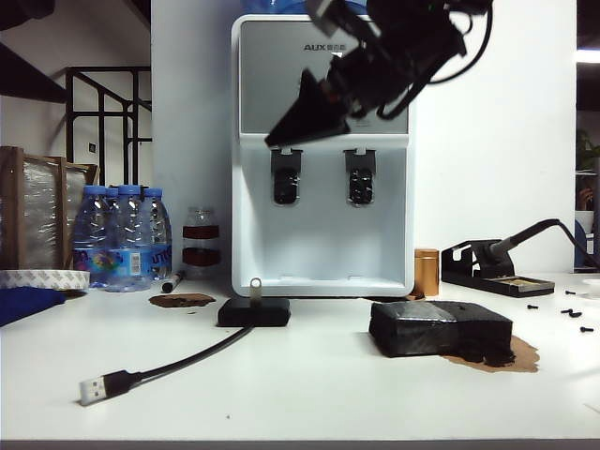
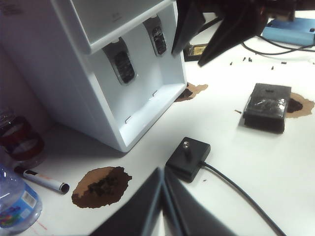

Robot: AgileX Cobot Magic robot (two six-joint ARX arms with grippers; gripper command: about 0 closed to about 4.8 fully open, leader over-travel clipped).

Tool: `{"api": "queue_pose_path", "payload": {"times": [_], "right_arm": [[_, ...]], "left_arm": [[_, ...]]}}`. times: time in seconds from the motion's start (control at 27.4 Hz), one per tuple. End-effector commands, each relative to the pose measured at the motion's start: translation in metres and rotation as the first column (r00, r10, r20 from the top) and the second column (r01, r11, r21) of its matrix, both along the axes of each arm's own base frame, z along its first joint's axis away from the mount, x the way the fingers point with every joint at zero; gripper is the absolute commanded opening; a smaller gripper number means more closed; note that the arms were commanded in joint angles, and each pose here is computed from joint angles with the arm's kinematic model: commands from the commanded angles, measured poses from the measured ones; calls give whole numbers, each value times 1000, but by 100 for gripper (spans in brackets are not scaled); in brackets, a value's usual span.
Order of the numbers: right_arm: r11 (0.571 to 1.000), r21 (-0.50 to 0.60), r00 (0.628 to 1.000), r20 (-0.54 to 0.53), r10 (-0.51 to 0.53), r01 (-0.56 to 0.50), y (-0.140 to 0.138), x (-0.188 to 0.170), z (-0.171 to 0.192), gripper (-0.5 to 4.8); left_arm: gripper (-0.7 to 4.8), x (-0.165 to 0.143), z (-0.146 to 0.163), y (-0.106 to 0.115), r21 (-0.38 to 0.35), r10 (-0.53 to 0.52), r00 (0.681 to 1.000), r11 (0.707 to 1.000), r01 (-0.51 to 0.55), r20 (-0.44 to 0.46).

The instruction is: Take the USB flash drive out of the black sponge and insert it into the slot on top of the black USB adpator box.

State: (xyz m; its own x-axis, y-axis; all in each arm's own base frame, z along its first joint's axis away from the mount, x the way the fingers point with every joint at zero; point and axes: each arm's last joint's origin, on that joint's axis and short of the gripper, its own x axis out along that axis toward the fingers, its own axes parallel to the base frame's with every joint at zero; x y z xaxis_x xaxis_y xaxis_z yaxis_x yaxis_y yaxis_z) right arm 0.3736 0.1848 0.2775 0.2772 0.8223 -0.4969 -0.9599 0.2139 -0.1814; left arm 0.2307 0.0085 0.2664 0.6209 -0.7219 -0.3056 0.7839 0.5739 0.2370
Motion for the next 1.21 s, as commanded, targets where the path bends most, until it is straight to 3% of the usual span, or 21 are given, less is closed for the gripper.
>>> {"api": "queue_pose_path", "payload": {"times": [0.04, 0.15, 0.58, 0.88, 1.21], "right_arm": [[1000, 6, 1000, 11, -1, 1, -3, -9, 15, 209], [1000, 7, 1000, 14, -1, 1, -6, -15, 25, 193], [999, 3, 996, 76, -39, 39, -21, -46, 68, 1], [989, 7, 980, 135, -146, 146, -33, -67, 98, -2], [962, 87, 960, 86, -267, 260, -44, -88, 124, -2]], "left_arm": [[-5, -1, 4, 1, -14, 9, 1000, 1000, -9, 6], [-5, -1, 6, 0, -27, 15, 1000, 1000, -15, 8], [-5, -24, 33, -3, -117, 37, 998, 993, -32, 41], [-5, -60, 62, -8, -193, 64, 993, 980, -43, 99], [-5, -116, 91, -16, -263, 85, 972, 964, -26, 217]]}}
